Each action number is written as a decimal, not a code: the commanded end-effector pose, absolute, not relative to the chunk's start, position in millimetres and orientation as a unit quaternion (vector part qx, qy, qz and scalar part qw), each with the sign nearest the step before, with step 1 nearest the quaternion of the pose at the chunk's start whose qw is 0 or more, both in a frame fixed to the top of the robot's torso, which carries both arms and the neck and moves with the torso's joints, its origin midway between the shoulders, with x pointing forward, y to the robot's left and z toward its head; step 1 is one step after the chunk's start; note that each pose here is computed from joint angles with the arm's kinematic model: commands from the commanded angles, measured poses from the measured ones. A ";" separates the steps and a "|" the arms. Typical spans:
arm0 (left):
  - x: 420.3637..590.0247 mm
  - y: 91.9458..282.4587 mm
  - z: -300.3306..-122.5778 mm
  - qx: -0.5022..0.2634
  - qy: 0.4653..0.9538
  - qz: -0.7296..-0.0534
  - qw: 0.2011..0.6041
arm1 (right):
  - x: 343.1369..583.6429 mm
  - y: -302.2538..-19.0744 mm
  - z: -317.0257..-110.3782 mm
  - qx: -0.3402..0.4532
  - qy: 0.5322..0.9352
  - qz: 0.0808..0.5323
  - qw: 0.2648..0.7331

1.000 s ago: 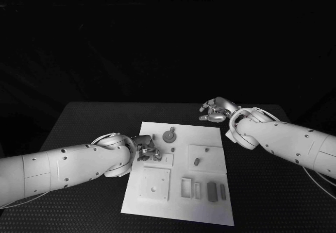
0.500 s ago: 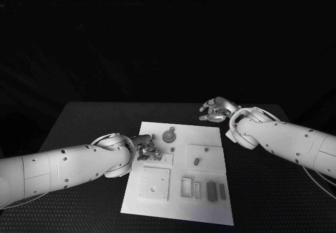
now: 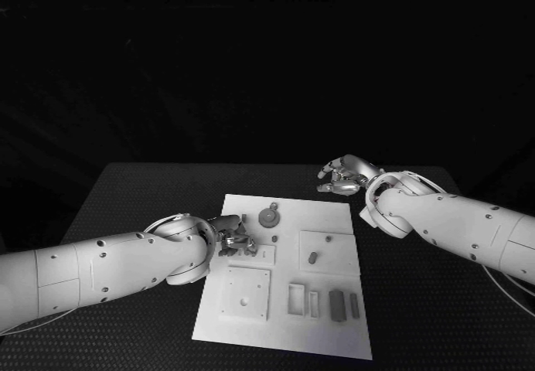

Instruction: Assemble the parts on the task board

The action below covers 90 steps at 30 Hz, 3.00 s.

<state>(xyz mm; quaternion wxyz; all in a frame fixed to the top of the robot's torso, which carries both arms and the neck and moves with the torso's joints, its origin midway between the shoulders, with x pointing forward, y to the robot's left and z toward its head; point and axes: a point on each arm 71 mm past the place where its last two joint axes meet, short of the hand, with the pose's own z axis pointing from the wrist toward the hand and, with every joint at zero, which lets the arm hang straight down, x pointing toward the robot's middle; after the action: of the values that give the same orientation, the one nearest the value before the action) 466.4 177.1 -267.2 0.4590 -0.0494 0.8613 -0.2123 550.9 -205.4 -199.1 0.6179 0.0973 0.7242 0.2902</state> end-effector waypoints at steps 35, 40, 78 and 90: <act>463.6 175.4 -273.0 -0.028 0.866 -0.200 0.457 | 550.9 -203.1 -200.6 0.094 0.730 0.293 0.610; 465.0 177.8 -272.5 -0.033 0.863 -0.197 0.464 | 550.9 -203.0 -200.6 0.093 0.731 0.293 0.610; 463.7 178.5 -271.8 -0.038 0.856 -0.198 0.477 | 550.8 -202.9 -201.4 0.092 0.733 0.293 0.607; 461.8 178.2 -272.2 -0.040 0.851 -0.205 0.481 | 550.9 -203.0 -201.9 0.092 0.734 0.293 0.606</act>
<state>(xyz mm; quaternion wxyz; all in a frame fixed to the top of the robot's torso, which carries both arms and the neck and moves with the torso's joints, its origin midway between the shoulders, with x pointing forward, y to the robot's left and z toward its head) 462.7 177.1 -270.5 0.4776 -0.0398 0.8524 -0.2089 551.2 -204.0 -201.0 0.6106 0.0960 0.7303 0.2909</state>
